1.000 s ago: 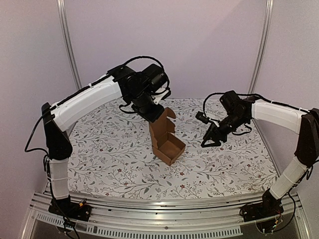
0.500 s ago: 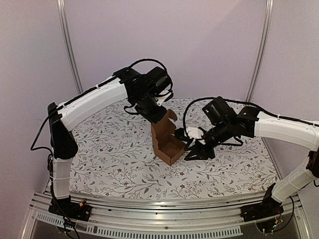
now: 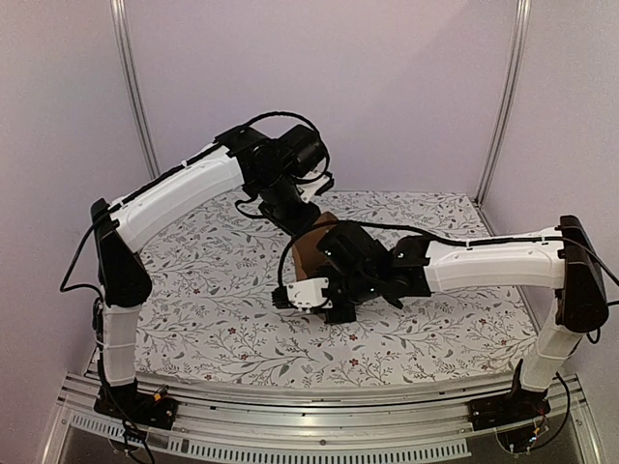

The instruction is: Fold the paper box

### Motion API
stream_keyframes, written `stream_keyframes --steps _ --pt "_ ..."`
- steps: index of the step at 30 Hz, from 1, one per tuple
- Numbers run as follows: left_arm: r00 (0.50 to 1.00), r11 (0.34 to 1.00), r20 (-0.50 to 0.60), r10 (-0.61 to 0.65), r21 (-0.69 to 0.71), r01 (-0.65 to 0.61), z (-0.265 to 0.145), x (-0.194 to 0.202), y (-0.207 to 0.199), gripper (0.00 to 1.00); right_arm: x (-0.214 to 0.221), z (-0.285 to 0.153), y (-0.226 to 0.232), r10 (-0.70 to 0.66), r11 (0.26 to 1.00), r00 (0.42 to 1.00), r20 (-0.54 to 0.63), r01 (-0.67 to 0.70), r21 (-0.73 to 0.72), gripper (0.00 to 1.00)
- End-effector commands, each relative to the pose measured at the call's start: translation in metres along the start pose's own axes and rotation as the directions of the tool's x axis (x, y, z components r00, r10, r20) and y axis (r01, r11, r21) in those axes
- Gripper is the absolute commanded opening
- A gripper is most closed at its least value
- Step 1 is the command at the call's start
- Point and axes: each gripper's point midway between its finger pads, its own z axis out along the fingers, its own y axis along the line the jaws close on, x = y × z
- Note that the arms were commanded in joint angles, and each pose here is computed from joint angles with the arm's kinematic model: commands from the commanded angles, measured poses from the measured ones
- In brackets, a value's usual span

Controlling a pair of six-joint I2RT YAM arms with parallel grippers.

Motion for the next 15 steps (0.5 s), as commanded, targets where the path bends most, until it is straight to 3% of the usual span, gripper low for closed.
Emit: stream_keyframes --steps 1,15 --pt "1.0 1.0 -0.021 0.011 0.019 -0.01 -0.007 0.005 0.003 0.0 -0.01 0.01 -0.037 -0.028 0.988 0.999 -0.023 0.031 0.152 0.12" --pt "0.999 0.999 -0.044 0.019 0.042 -0.017 -0.007 0.013 -0.002 0.0 0.025 0.033 -0.06 0.004 0.962 0.99 -0.144 0.036 0.272 0.09"
